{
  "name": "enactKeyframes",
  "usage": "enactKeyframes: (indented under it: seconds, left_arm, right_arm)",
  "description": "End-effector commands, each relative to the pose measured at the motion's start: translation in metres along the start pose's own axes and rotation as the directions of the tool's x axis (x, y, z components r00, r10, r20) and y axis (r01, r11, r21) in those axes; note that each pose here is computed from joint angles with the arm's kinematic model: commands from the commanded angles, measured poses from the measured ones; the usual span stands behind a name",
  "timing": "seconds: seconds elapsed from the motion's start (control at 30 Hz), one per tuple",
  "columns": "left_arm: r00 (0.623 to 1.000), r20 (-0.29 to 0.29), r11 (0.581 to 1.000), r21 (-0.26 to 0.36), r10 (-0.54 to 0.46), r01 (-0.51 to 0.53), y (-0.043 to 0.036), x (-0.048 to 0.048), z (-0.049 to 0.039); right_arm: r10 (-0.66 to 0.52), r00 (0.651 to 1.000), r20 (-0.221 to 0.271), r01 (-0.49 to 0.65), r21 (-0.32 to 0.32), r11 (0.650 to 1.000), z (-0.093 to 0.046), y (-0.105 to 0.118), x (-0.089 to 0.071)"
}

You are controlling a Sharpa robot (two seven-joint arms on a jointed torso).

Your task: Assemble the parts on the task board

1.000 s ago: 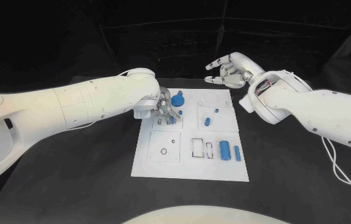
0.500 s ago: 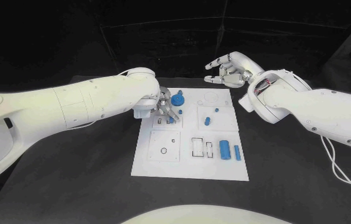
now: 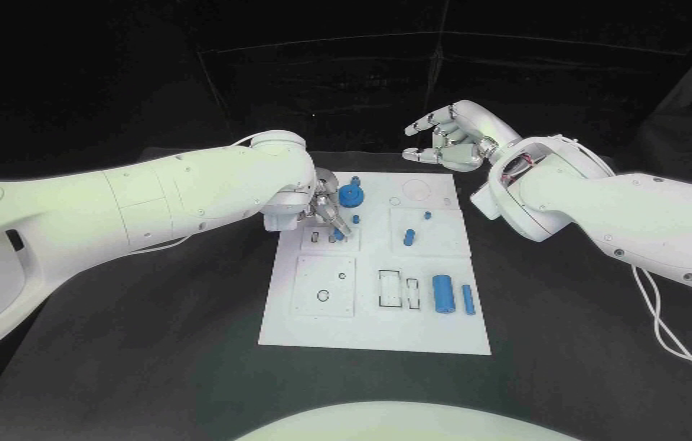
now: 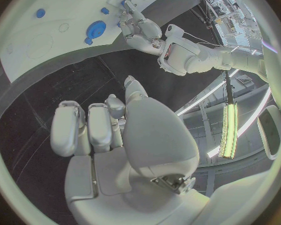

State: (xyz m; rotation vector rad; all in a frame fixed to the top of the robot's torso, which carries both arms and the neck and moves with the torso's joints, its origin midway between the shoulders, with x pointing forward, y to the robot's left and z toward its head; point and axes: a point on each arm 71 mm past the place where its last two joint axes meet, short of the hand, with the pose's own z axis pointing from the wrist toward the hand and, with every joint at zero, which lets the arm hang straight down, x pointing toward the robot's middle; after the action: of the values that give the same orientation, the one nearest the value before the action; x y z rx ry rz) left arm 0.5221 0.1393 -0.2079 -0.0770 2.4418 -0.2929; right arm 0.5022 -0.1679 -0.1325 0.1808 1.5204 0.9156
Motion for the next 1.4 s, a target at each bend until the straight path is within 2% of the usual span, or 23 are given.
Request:
enactKeyframes:
  seconds: [0.03,0.2,0.43,0.6,0.8,1.03,1.17,1.4]
  left_arm:
    - [1.000,0.001,1.000,0.017,0.004,-0.004,0.0000,0.0018,-0.0004]
    - [0.999,0.038,0.999,0.039,-0.039,0.037,0.0029,0.0001,-0.0030]
    - [0.981,0.105,0.984,0.088,-0.165,0.157,0.0080,-0.0026,-0.0081]
    - [0.951,0.173,0.964,0.118,-0.256,0.238,0.0170,-0.0013,-0.0142]
    - [0.931,0.203,0.950,0.129,-0.305,0.283,0.0305,0.0064,-0.0193]
    - [0.924,0.221,0.949,0.125,-0.311,0.289,0.0402,0.0140,-0.0214]
    - [0.932,0.223,0.957,0.118,-0.285,0.264,0.0411,0.0178,-0.0208]
    - [0.961,0.191,0.978,0.085,-0.202,0.188,0.0406,0.0252,-0.0180]
  right_arm:
    - [0.000,1.000,-0.003,0.000,-0.003,1.000,0.001,0.001,-0.001]
    - [-0.001,1.000,-0.005,0.001,-0.002,1.000,0.001,0.000,-0.001]
    - [-0.004,1.000,-0.004,0.005,0.005,1.000,0.001,-0.002,-0.002]
    - [-0.010,1.000,-0.002,0.010,0.011,1.000,0.002,-0.005,-0.003]
    - [-0.013,1.000,-0.003,0.013,0.017,1.000,0.002,-0.007,-0.004]
    - [-0.015,1.000,-0.002,0.015,0.022,1.000,0.002,-0.008,-0.005]
    - [-0.015,1.000,-0.002,0.015,0.022,1.000,0.002,-0.008,-0.004]
    - [-0.014,1.000,-0.004,0.014,0.020,1.000,0.002,-0.008,-0.004]
